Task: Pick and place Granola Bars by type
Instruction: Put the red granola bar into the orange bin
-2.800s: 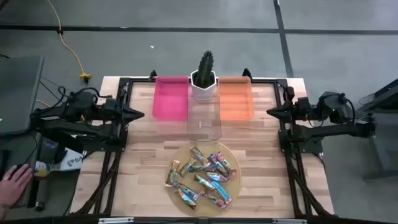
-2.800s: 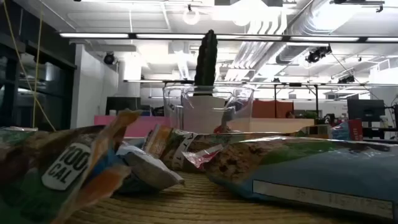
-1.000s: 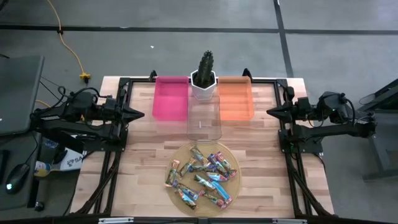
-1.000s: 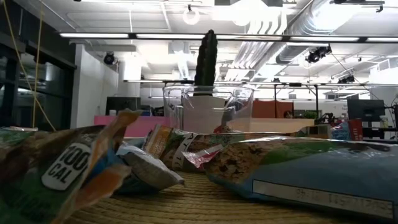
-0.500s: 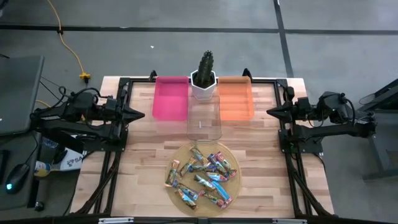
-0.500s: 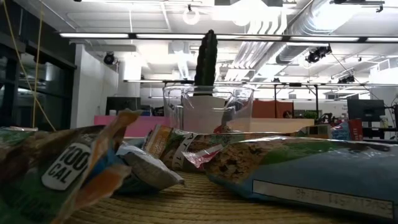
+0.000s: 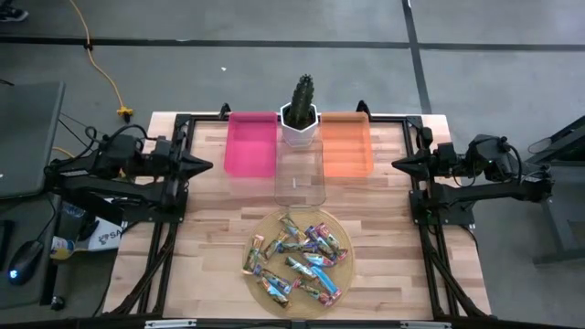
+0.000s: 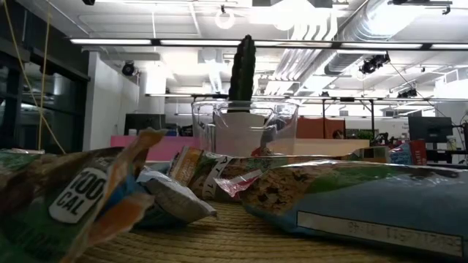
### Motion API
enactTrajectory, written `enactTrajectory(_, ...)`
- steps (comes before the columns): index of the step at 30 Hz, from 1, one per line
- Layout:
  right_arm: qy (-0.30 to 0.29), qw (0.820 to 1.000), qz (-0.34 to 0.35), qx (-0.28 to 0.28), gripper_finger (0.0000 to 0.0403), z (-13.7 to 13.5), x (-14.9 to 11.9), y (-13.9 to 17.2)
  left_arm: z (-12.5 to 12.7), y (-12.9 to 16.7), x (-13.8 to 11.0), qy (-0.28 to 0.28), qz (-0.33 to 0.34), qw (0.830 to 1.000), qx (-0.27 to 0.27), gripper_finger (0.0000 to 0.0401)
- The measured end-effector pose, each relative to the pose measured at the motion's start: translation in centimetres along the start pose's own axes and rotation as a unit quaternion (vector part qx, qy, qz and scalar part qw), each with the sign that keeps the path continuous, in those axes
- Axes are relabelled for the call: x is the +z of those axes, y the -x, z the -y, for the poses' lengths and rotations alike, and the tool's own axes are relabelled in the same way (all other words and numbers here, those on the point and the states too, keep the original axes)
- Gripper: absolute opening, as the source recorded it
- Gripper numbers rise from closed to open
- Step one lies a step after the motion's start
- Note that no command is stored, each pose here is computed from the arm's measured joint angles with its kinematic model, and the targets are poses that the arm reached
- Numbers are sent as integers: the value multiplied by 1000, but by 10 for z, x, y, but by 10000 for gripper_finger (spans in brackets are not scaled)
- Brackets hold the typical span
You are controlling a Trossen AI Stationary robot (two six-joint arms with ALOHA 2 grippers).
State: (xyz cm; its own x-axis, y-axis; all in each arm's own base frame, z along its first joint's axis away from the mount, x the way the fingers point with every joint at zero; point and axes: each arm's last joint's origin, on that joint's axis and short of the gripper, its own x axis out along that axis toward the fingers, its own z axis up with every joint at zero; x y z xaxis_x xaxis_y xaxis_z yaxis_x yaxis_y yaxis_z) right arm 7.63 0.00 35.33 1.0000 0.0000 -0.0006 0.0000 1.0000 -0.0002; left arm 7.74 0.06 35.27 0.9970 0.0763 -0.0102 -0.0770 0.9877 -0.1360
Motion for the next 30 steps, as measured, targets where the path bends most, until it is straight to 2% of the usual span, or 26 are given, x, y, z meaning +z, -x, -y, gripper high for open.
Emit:
enactTrajectory(20,0,1000,1,0,0,0,0,0,0,0,1,43,2,999,-6,1)
enactTrajectory(26,-2,999,40,0,0,0,8,0,1,0,0,44,1,999,-12,1)
enactTrajectory(30,-45,997,54,6,0,0,11,1,1,0,0,52,0,999,-12,1)
